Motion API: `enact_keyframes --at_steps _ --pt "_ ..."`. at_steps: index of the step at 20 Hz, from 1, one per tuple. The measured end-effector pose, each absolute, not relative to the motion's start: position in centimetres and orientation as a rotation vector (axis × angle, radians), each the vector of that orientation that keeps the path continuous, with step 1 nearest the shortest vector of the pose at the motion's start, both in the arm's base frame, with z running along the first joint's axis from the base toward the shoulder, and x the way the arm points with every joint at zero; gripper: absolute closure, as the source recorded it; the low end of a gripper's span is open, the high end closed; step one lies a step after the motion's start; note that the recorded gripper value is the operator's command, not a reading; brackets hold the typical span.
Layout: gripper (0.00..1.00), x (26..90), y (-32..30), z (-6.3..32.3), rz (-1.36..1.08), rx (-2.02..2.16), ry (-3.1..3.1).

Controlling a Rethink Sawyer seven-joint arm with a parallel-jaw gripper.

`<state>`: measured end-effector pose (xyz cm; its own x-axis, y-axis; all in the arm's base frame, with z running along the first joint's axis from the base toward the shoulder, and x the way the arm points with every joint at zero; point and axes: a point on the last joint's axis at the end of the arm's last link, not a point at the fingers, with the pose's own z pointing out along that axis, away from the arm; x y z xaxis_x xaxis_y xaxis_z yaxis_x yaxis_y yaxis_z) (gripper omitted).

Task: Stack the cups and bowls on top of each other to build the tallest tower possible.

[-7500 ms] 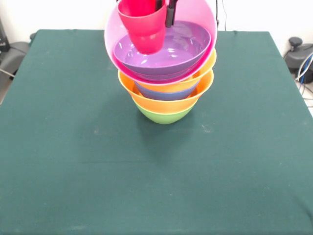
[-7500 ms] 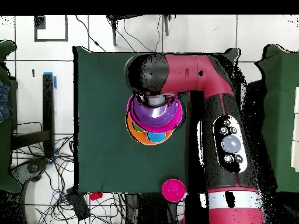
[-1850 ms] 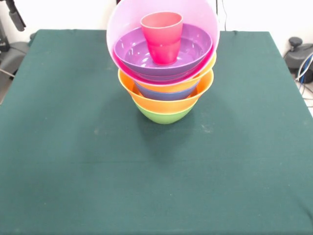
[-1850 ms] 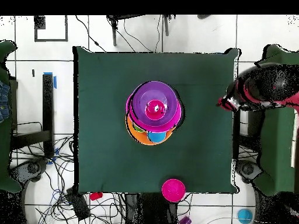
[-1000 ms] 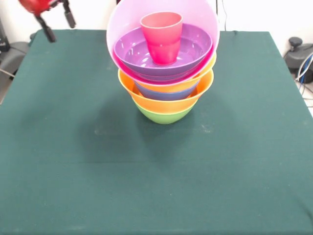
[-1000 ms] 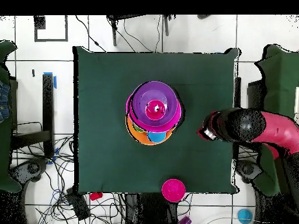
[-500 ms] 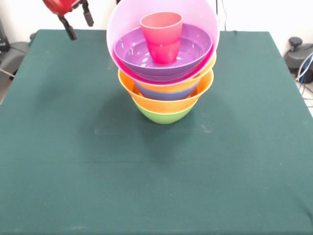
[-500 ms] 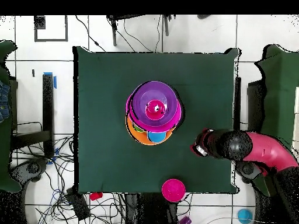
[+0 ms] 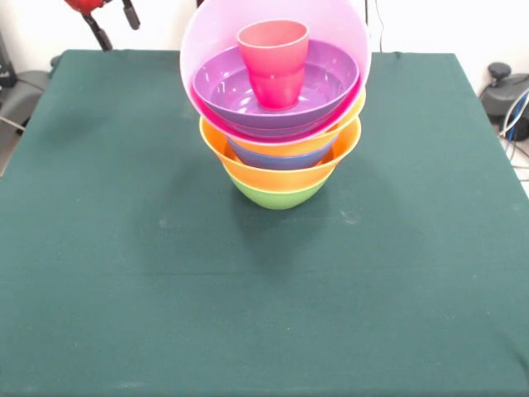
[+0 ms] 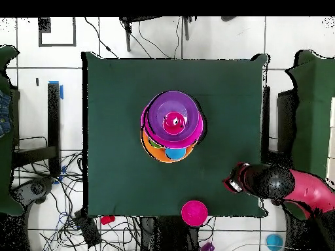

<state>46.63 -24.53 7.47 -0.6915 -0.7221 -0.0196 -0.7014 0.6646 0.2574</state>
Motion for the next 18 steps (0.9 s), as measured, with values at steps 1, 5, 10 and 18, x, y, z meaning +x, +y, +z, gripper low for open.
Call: enact_keyframes --at_steps 1,5,10,18 --pt "0.00 46.4 -24.5 7.3 -0.377 1.195 -2.789" --pt "0.00 45.5 -23.6 6.4 -0.369 1.223 -2.796" --pt "0.00 44.4 -22.2 4.7 -0.355 1.259 -2.824" --pt "0.00 42.0 -20.5 2.3 -0.344 1.284 -2.867"
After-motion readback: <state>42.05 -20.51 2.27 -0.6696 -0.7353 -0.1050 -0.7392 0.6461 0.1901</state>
